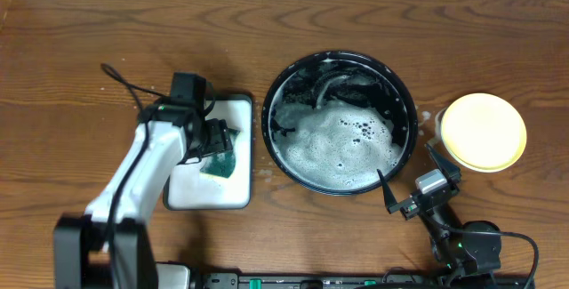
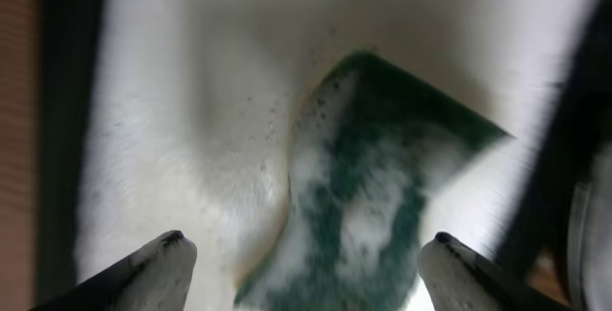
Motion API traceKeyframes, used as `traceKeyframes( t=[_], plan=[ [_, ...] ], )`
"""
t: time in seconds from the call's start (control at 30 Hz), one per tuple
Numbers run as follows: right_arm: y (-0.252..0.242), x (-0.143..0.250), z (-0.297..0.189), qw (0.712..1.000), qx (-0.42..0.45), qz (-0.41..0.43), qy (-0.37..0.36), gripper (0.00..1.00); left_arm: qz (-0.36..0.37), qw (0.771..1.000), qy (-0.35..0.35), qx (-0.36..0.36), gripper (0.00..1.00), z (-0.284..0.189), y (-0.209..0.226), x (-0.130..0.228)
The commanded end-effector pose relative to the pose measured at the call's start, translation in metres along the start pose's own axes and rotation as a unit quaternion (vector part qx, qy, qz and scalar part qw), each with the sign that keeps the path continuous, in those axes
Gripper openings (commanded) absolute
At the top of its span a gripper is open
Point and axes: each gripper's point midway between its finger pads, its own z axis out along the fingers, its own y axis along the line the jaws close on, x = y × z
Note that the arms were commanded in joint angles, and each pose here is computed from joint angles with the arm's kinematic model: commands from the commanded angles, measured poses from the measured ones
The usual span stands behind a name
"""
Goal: Clean dirty plates on tray and stack at the side
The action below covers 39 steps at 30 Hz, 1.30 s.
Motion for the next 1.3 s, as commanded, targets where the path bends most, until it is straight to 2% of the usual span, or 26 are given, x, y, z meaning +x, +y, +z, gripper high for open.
traceKeyframes(
  t=[0.0,0.1,0.23,0.43,0.6,0.93,1.13,1.27],
  plan=[
    [-0.003,0.002,0.0,1.0,0.008,-0.005,0.004,0.99,0.004,0.998,-0.066,0.018,0.81,-0.037,0.0,-0.003],
    [-0.003,0.002,0.0,1.0,0.008,-0.005,0.004,0.99,0.009,0.991,-0.128,0.029,0.81,-0.067,0.004,-0.001],
    [-0.003,0.002,0.0,1.0,0.008,-0.005,0.004,0.99,0.007,0.969,-0.239,0.063,0.81,-0.107,0.005,-0.004],
    [-0.003,0.002,0.0,1.0,0.008,-0.005,0.004,0.99,0.005,0.899,-0.418,0.129,0.81,-0.153,0.004,-0.005],
    [-0.003,0.002,0.0,1.0,0.008,-0.005,0.004,0.99,-0.004,0.855,-0.497,0.146,0.81,-0.158,0.014,0.007],
    [-0.004,0.002,0.0,1.0,0.008,-0.005,0.004,0.99,-0.011,0.808,-0.566,0.165,0.81,-0.135,0.024,0.024],
    [-0.003,0.002,0.0,1.0,0.008,-0.005,0.004,0.99,-0.013,0.809,-0.564,0.162,0.81,-0.113,0.025,0.022],
    [-0.003,0.002,0.0,1.0,0.008,-0.005,0.004,0.99,-0.012,0.824,-0.545,0.158,0.81,-0.088,0.025,0.025]
  ],
)
